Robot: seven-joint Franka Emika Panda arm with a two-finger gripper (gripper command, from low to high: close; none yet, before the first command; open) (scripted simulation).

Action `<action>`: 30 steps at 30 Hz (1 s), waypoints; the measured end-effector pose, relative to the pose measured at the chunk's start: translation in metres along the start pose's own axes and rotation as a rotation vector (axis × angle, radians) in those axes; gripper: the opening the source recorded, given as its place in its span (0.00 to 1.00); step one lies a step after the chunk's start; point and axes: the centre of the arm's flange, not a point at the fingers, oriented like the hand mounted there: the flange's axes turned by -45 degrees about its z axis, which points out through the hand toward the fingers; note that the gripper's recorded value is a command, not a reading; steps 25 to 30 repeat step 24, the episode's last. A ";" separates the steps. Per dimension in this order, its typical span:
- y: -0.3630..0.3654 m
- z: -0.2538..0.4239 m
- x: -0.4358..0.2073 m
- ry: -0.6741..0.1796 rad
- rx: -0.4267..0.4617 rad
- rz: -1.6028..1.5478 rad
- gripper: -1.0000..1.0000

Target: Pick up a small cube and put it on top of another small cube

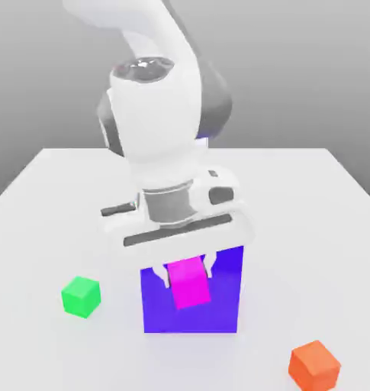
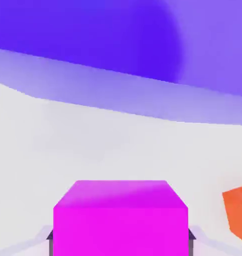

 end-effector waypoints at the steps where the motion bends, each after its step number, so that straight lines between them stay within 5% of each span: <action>1: -0.012 -0.005 0.006 -0.010 0.012 -0.021 0.00; 7: -0.082 -0.036 0.048 -0.057 0.105 -0.131 0.00; 14: -0.109 0.020 0.142 0.090 0.097 -0.017 0.00; 20: -0.122 0.065 0.159 0.086 0.134 -0.002 0.00; 21: -0.122 0.075 0.160 0.086 0.134 -0.002 1.00; 30: -0.122 0.075 0.160 0.086 0.134 -0.002 1.00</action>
